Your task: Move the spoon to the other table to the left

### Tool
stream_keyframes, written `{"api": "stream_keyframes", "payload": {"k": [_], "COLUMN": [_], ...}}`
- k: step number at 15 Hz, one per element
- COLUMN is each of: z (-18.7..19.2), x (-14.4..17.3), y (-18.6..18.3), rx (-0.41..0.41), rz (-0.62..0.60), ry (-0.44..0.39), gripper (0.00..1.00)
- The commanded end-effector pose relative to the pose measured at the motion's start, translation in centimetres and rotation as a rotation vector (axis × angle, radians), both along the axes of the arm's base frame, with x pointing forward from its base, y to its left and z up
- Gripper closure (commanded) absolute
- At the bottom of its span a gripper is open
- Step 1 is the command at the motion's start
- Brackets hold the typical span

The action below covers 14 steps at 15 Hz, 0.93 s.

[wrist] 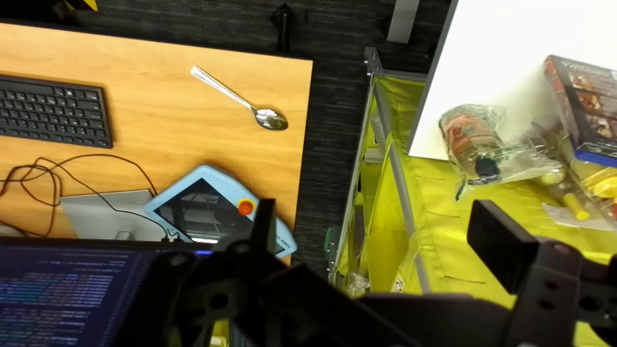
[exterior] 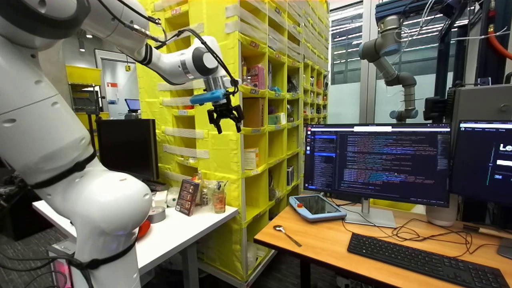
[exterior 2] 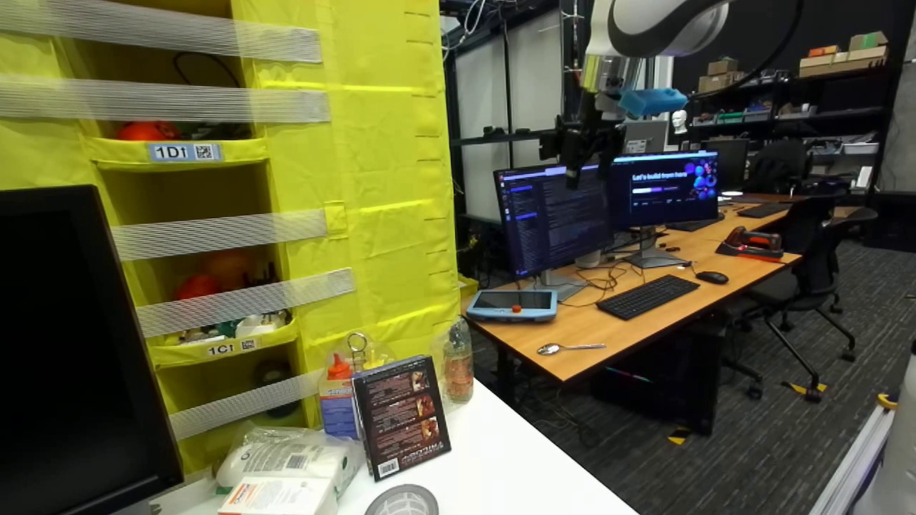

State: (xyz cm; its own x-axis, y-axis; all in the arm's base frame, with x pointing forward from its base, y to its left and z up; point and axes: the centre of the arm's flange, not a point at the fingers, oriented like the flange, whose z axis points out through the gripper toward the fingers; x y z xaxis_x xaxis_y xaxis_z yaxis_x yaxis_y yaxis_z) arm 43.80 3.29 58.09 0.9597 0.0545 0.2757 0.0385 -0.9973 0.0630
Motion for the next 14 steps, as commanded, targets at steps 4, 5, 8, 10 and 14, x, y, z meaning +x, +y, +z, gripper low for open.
{"api": "stream_keyframes", "payload": {"k": [4, 5, 8, 10, 14], "z": [-6.9, -8.7, -11.1, -12.0, -13.4], "x": [8.1, 9.5, 12.4, 13.8, 12.8], "y": [-5.5, -5.6, -6.2, -6.4, -6.1], "rx": [0.017, 0.008, 0.012, 0.012, 0.024], "rz": [-0.057, -0.071, -0.080, -0.078, -0.081], "ry": [0.082, 0.113, 0.180, 0.205, 0.192], "gripper": [0.00, 0.00, 0.00, 0.00, 0.00]}}
